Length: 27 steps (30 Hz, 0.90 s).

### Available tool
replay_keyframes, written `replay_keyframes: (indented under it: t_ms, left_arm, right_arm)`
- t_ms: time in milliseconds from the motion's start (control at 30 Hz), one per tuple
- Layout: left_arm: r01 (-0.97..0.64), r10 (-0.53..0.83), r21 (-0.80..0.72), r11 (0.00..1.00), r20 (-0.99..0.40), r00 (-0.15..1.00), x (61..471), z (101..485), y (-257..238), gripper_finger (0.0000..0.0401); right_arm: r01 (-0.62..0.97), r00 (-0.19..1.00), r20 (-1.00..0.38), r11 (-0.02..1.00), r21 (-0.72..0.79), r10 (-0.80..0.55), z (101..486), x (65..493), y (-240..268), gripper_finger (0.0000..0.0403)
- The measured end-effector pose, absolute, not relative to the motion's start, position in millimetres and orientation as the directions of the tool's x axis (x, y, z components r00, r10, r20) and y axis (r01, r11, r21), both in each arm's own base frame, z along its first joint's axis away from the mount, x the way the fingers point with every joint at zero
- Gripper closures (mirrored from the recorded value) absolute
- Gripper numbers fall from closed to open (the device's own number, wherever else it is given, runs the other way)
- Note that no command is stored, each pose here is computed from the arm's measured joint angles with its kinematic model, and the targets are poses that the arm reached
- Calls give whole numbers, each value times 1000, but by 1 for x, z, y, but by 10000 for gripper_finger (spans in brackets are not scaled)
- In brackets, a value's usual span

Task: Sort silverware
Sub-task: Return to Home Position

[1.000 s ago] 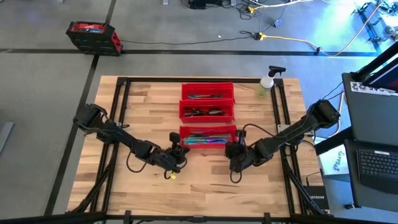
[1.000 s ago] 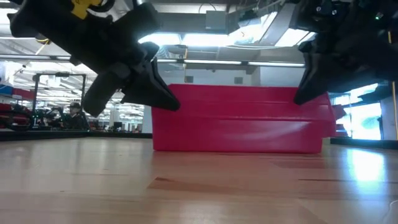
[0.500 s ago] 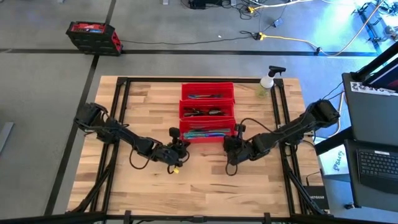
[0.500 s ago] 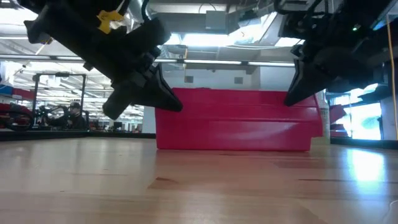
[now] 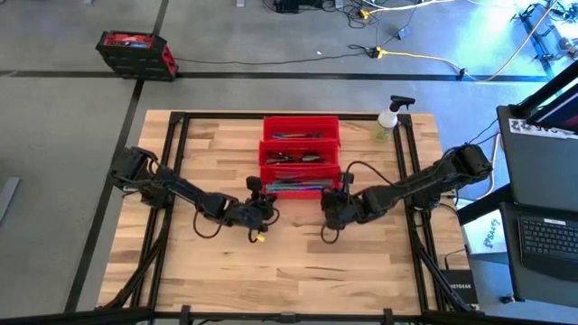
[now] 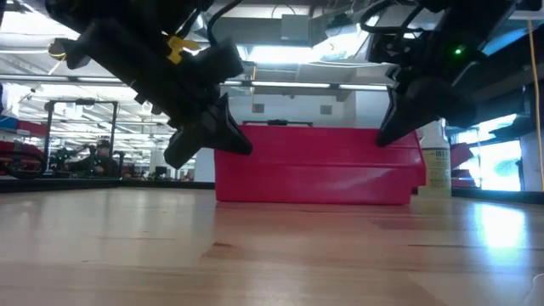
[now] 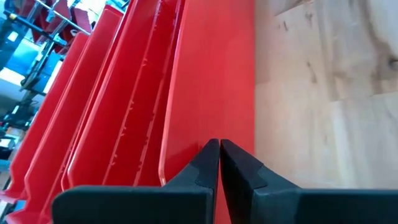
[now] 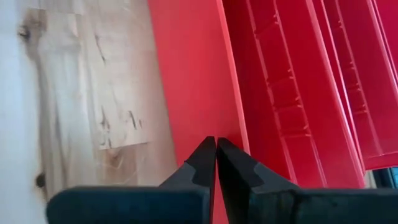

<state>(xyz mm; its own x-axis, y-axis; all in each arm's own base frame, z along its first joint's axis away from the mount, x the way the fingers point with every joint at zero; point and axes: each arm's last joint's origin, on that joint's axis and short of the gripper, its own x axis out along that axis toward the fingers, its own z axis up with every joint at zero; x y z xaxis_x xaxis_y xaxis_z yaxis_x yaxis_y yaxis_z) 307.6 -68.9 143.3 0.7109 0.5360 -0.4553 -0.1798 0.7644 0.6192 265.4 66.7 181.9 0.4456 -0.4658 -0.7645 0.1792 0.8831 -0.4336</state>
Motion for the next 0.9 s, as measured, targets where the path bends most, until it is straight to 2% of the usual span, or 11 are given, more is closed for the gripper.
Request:
replay_keyframes:
  t_ms: [500,900]
  left_arm:
    - [-214,582,634,743,-455,674,312,143,-48,401]
    - [-220,590,637,739,-452,669,312,144,-46,401]
  right_arm:
    - [146,438,-762,874,-463,-477,182,266,62,402]
    - [195,402,-754,853,-484,-520,182,270,42,402]
